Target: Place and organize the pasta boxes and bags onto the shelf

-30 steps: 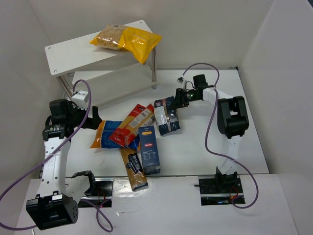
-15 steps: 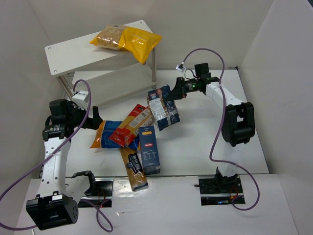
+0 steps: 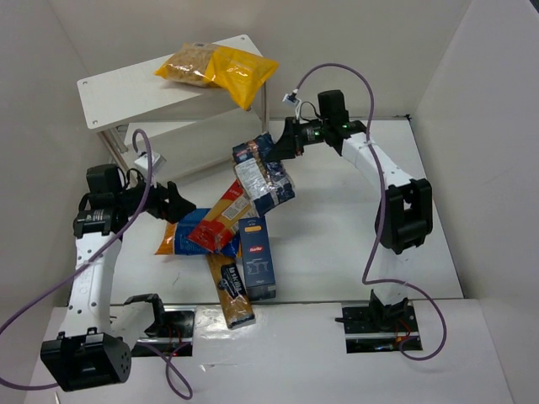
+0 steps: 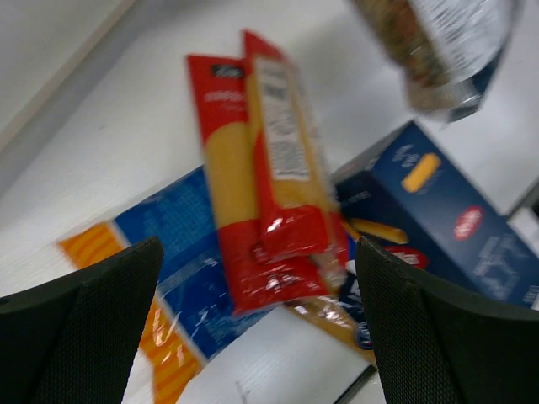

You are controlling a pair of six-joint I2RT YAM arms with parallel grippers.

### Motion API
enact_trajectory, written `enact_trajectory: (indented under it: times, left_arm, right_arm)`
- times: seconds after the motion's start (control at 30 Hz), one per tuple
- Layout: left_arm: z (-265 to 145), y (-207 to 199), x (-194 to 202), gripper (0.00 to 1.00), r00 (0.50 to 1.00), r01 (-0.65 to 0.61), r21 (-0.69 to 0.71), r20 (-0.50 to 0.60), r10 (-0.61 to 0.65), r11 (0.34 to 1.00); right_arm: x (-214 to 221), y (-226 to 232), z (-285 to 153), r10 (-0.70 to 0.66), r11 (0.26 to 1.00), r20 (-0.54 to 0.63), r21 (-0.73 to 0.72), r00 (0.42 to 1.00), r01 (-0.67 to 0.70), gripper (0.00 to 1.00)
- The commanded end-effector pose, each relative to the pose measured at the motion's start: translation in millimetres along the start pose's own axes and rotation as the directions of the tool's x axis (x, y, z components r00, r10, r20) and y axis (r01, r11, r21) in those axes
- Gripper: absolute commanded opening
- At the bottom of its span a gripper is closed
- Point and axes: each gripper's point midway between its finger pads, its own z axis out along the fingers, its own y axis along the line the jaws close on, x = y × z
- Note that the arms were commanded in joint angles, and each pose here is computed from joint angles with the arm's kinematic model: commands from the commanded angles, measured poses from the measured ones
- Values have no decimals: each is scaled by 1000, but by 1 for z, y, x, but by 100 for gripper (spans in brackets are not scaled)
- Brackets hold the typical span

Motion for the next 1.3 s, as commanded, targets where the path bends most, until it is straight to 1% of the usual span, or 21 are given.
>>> enact_trajectory:
  times: [0.0,0.03,0.07,0.1,0.13,0.17,0.27,0.33,0.37,0.5,0.7,0.73,0.8,0.83,0.87,0.93,1.0,1.13,1.17,1.2,1.27]
  left_arm:
    - [-6,-42,-42,100,992,-32,273,123,-2,962]
    - [-6,-50,-47,100,989,-8,356,138,-44,934]
    - [-4,-46,-42,100,989,50,358,113,-97,932]
    - [-5,-51,-49,100,987,22,409,136,-85,912]
    - [-2,-51,-47,100,987,41,427,124,-104,903]
    - [3,-47,-45,100,986,72,439,105,-131,895]
    - [8,-44,-45,99,984,94,479,88,-154,873]
    - [7,-45,-48,99,985,73,487,101,-140,870]
    - [10,-44,-52,99,985,57,478,114,-126,877]
    - [11,-53,-56,99,983,80,478,107,-148,875]
    - [9,-58,-59,99,984,73,494,107,-144,867]
    - [9,-59,-59,99,983,85,495,101,-155,865]
    - [10,-56,-61,97,983,77,484,110,-148,872]
    - [10,-57,-62,97,982,85,485,109,-157,870]
    - [9,-56,-68,97,980,87,476,118,-161,875]
    - [9,-53,-75,97,978,88,457,131,-164,885]
    - [11,-49,-84,97,971,114,438,140,-193,892]
    - [17,-46,-102,96,957,157,436,154,-246,886]
    - [16,-45,-111,96,955,141,428,180,-238,893]
    - [20,-44,-112,96,949,169,420,175,-262,892]
    - [21,-47,-119,95,947,155,426,194,-257,891]
  right_arm:
    - [-44,79,6,-165,979,40,-118,985,169,0]
    - [-46,87,15,-171,976,31,-128,985,174,0]
    - [-49,92,18,-186,973,34,-130,982,189,0]
    - [-45,94,23,-180,974,20,-139,983,181,0]
    - [-44,103,30,-194,968,12,-160,981,193,0]
    - [-44,109,32,-198,966,9,-168,980,197,0]
    - [-43,118,39,-202,962,2,-189,979,199,0]
    - [-41,122,44,-193,963,-5,-193,981,188,0]
    - [-40,124,51,-197,962,-10,-197,980,191,0]
    - [-35,126,70,-196,956,-35,-231,980,183,0]
    - [-49,123,81,-196,953,-32,-240,980,183,0]
    - [-54,128,86,-218,945,-25,-253,976,205,0]
    - [-54,130,91,-210,946,-37,-261,977,193,0]
    - [-62,135,91,-232,940,-22,-264,973,218,0]
    - [-62,127,95,-217,943,-28,-263,976,202,0]
    - [-66,133,99,-240,935,-19,-275,971,226,0]
    - [-63,129,107,-224,937,-33,-282,974,206,0]
    - [-64,132,113,-242,927,-31,-303,970,221,0]
    - [-62,132,118,-242,925,-35,-311,970,220,0]
    - [-63,136,117,-252,919,-32,-321,967,228,0]
    - [-61,131,119,-243,922,-38,-320,969,219,0]
